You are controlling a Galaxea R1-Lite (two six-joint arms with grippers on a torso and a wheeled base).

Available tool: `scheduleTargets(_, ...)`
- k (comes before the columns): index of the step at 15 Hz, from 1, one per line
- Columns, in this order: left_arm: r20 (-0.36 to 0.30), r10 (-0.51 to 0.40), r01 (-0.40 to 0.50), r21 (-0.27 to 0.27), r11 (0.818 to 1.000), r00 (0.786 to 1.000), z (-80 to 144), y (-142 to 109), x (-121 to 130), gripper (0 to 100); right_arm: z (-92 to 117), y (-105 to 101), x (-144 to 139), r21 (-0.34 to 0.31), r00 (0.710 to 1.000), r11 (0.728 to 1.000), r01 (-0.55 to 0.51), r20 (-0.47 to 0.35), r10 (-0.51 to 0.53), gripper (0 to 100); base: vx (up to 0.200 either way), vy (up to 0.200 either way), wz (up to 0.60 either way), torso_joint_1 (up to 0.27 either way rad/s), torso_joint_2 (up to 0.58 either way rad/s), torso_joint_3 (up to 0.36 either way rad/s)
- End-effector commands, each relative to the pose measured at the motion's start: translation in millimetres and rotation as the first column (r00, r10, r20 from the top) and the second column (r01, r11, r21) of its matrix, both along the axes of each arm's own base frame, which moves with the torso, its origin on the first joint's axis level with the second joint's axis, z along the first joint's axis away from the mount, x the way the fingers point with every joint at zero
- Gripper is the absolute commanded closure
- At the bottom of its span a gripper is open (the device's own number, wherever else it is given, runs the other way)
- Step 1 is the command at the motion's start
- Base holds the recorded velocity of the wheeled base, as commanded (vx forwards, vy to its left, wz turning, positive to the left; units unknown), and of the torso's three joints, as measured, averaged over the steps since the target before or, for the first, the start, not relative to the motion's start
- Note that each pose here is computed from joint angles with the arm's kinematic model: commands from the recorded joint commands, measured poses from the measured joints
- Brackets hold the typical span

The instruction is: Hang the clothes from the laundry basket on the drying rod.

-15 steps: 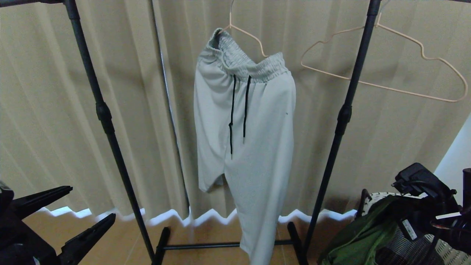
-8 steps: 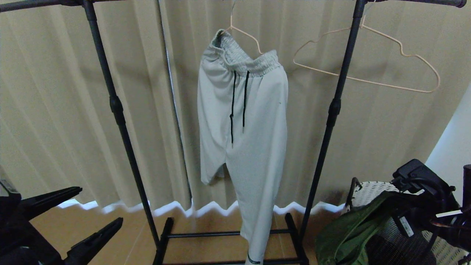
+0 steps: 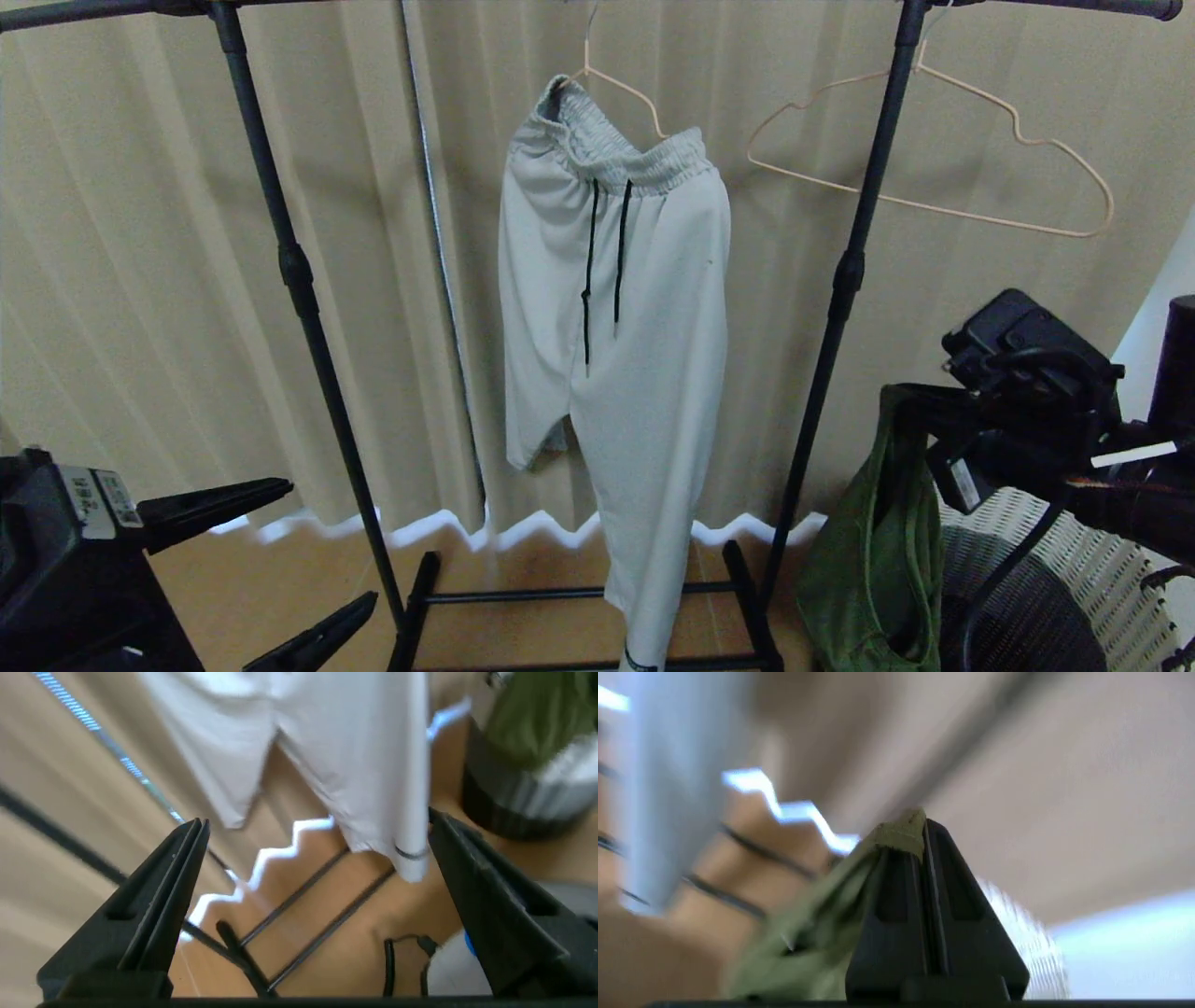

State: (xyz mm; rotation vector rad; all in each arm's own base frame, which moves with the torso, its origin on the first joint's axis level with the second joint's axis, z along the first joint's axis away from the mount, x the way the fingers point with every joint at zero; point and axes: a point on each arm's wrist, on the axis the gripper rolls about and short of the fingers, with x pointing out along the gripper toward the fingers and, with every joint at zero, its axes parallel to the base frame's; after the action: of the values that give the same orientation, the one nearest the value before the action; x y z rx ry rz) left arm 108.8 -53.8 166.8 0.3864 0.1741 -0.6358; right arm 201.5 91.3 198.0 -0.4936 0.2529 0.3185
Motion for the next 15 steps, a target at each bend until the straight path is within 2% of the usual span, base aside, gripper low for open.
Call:
scheduleTargets(1, -0.039, -0.052, 0.053, 0.023, 0.998, 0.998, -1, -13, 12, 0, 32, 26, -4, 0.031, 0.992, 0.993, -0.111, 0.059, 0.109, 100, 0.000, 0.000, 0.00, 0.000, 0.00, 0.000)
scheduleTargets(2, -0.050, -0.101, 0.102, 0.022, 0.995, 0.994, 2, -25, 17, 0, 46, 40, -7, 0.049, 0.982, 0.985, -0.168, 0.095, 0.163, 100, 0.000, 0.000, 0.00, 0.000, 0.00, 0.000)
scheduleTargets(4, -0.087, -0.150, 0.151, 0.006, 0.989, 0.985, 5, -43, 26, 0, 54, 57, -9, 0.078, 0.968, 0.970, -0.230, 0.123, 0.220, 100, 0.000, 0.000, 0.00, 0.000, 0.00, 0.000)
scheduleTargets(5, -0.139, -0.193, 0.188, -0.051, 0.981, 0.971, 8, -61, 31, 0, 58, 68, -12, 0.120, 0.959, 0.955, -0.271, 0.122, 0.257, 100, 0.000, 0.000, 0.00, 0.000, 0.00, 0.000)
scheduleTargets(6, -0.155, -0.202, 0.192, -0.074, 0.979, 0.967, 10, -67, 32, 0, 59, 72, -12, 0.132, 0.957, 0.951, -0.279, 0.120, 0.264, 100, 0.000, 0.000, 0.00, 0.000, 0.00, 0.000)
scheduleTargets(7, -0.155, -0.202, 0.192, -0.074, 0.979, 0.967, 10, -67, 32, 0, 59, 72, -12, 0.132, 0.957, 0.951, -0.279, 0.120, 0.264, 100, 0.000, 0.000, 0.00, 0.000, 0.00, 0.000)
scheduleTargets(8, -0.258, -0.187, 0.141, -0.187, 0.972, 0.948, 15, -102, 39, 0, 61, 80, -9, 0.163, 0.955, 0.944, -0.288, 0.122, 0.271, 100, 0.000, 0.000, 0.00, 0.000, 0.00, 0.000)
scheduleTargets(9, -0.294, -0.171, 0.107, -0.221, 0.969, 0.940, 15, -116, 43, 0, 62, 81, -8, 0.165, 0.954, 0.942, -0.291, 0.125, 0.273, 100, 0.000, 0.000, 0.00, 0.000, 0.00, 0.000)
scheduleTargets(11, -0.350, -0.150, 0.051, -0.277, 0.959, 0.924, 16, -143, 52, 0, 62, 83, -6, 0.171, 0.950, 0.938, -0.303, 0.134, 0.282, 100, 0.000, 0.000, 0.00, 0.000, 0.00, 0.000)
scheduleTargets(13, -0.376, -0.159, 0.037, -0.312, 0.949, 0.913, 18, -159, 57, 0, 60, 87, -6, 0.171, 0.947, 0.934, -0.313, 0.131, 0.294, 100, 0.000, 0.000, 0.00, 0.000, 0.00, 0.000)
scheduleTargets(15, -0.393, -0.159, 0.030, -0.314, 0.949, 0.906, 14, -179, 70, 0, 60, 94, -10, 0.182, 0.937, 0.922, -0.341, 0.148, 0.317, 100, 0.000, 0.000, 0.00, 0.000, 0.00, 0.000)
